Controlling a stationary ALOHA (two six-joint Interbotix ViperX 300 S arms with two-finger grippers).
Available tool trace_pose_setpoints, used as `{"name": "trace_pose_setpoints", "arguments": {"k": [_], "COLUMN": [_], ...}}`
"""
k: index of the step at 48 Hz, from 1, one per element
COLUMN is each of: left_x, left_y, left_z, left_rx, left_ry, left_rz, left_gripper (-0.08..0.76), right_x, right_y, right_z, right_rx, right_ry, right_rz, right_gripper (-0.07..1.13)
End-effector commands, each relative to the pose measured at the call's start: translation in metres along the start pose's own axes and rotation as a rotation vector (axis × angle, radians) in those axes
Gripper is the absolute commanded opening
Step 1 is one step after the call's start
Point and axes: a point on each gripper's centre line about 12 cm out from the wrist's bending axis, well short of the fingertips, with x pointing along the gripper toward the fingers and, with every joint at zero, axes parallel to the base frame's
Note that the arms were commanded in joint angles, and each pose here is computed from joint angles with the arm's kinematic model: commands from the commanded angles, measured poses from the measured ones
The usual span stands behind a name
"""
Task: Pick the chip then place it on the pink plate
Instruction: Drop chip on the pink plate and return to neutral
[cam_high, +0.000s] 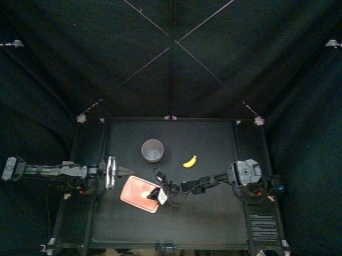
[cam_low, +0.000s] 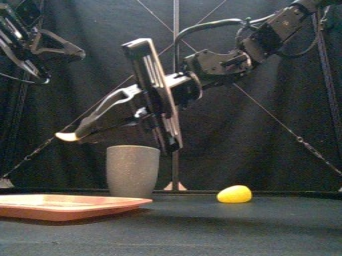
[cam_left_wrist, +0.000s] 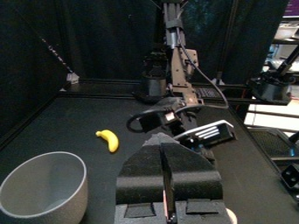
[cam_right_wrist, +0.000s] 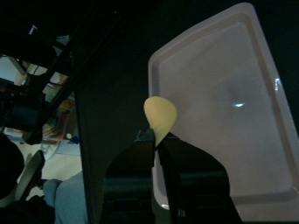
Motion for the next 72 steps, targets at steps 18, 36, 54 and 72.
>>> {"name": "trace_pose_setpoints", "arguments": {"k": [18, 36, 54, 72], "left_x": [0.001, 0.001, 0.001, 0.002], "left_y": [0.000, 0.001, 0.000, 0.004], "left_z": [0.005, 0.005, 0.004, 0.009], "left_rx": [-0.003, -0.005, 0.009, 0.006], "left_ry": [-0.014, -0.014, -0.009, -0.025], "left_rz": [0.003, 0.003, 0.001, 0.019], "left_gripper": [-0.006, -0.006, -0.006, -0.006], "right_x": [0.011, -0.056, -0.147, -0.196], "right_y": [-0.005, -0.022, -0.012, -0.020], "right_z": [0.011, 0.039, 0.057, 0.079], "right_rx": [0.008, 0.013, -0.366, -0.708], "right_ry": [-0.013, -0.104, -0.221, -0.303], "right_rz": [-0.020, -0.006, 0.162, 0.098], "right_gripper": [0.81, 0.82, 0.82, 0.82]}}
